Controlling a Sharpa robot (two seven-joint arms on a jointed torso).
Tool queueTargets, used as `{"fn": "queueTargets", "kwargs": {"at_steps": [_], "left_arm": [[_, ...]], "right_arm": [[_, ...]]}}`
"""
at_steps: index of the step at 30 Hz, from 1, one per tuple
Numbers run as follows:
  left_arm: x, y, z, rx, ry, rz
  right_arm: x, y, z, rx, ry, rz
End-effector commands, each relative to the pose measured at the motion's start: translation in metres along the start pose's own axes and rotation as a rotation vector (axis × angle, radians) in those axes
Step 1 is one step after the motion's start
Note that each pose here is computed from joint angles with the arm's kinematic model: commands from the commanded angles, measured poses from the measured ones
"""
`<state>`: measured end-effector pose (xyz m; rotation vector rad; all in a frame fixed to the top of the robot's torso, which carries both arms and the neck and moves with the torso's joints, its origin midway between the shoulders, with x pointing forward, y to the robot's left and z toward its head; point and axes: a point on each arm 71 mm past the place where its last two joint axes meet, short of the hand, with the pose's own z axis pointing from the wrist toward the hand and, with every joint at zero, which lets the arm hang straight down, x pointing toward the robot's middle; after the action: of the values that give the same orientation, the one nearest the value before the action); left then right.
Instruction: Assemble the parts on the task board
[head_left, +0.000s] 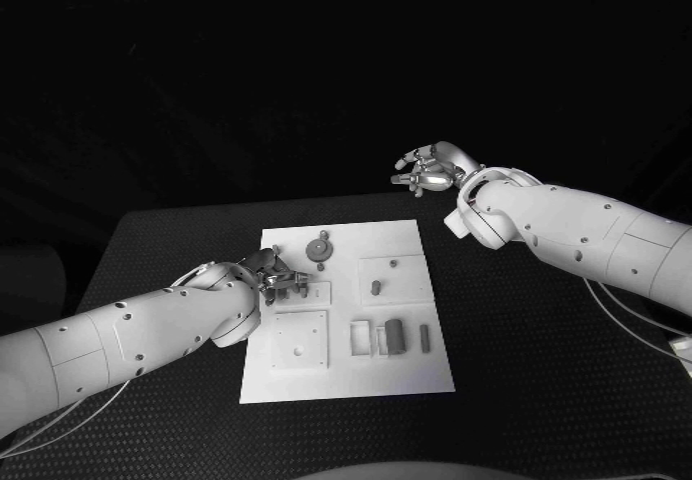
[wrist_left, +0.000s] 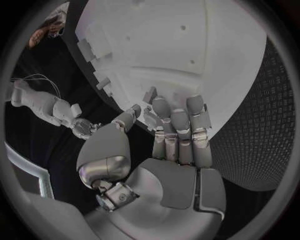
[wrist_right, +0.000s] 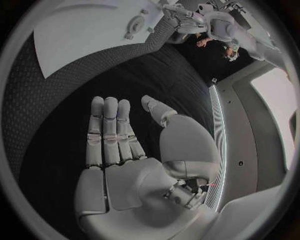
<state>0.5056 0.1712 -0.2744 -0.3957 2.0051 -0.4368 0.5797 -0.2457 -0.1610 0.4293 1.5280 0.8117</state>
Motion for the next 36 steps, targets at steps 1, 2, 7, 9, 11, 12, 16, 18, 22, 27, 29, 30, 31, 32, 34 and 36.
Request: {"fn": "queueTargets", "kwargs": {"at_steps": [1, 2, 7, 9, 11, 12, 16, 18, 22, 27, 29, 30, 31, 32, 34, 36], "left_arm": [[0.0031, -0.0031, 0.0006, -0.015, 0.081, 0.060], [0.0021, -0.0041, 0.0012, -0.016, 0.089, 0.072], [-0.0031, -0.0060, 0.0051, -0.023, 0.078, 0.094], [-0.0050, -0.0061, 0.0065, -0.023, 0.068, 0.105], [-0.0066, -0.0074, 0.0078, -0.021, 0.061, 0.114], [-0.0070, -0.0078, 0.0083, -0.022, 0.061, 0.115], [-0.0079, -0.0102, 0.0099, -0.021, 0.058, 0.117], [-0.0087, -0.0114, 0.0106, -0.020, 0.058, 0.118], [-0.0089, -0.0137, 0.0120, -0.020, 0.062, 0.123], [-0.0088, -0.0151, 0.0132, -0.021, 0.066, 0.127], [-0.0086, -0.0153, 0.0133, -0.021, 0.070, 0.130], [-0.0085, -0.0156, 0.0133, -0.020, 0.071, 0.130], [-0.0083, -0.0156, 0.0133, -0.020, 0.074, 0.132], [-0.0078, -0.0158, 0.0133, -0.020, 0.079, 0.134], [-0.0072, -0.0161, 0.0133, -0.020, 0.086, 0.138], [-0.0062, -0.0162, 0.0132, -0.021, 0.099, 0.143]], "right_arm": [[0.002, 0.001, 0.000, -0.007, 0.015, 0.001], [0.002, 0.001, 0.000, -0.007, 0.015, 0.001], [0.003, 0.001, 0.000, -0.007, 0.015, 0.002], [0.003, 0.001, 0.000, -0.008, 0.016, 0.002], [0.003, 0.001, 0.001, -0.008, 0.017, 0.002], [0.003, 0.001, 0.001, -0.008, 0.017, 0.002], [0.003, 0.002, 0.001, -0.008, 0.017, 0.002], [0.004, 0.002, 0.001, -0.009, 0.017, 0.003], [0.004, 0.002, 0.001, -0.009, 0.018, 0.003], [0.004, 0.002, 0.001, -0.009, 0.018, 0.003], [0.004, 0.003, 0.001, -0.010, 0.019, 0.003], [0.004, 0.002, 0.001, -0.009, 0.019, 0.003], [0.004, 0.002, 0.001, -0.009, 0.019, 0.003], [0.004, 0.002, 0.001, -0.009, 0.019, 0.003], [0.004, 0.002, 0.001, -0.009, 0.019, 0.003], [0.004, 0.002, 0.001, -0.009, 0.019, 0.003]]}}
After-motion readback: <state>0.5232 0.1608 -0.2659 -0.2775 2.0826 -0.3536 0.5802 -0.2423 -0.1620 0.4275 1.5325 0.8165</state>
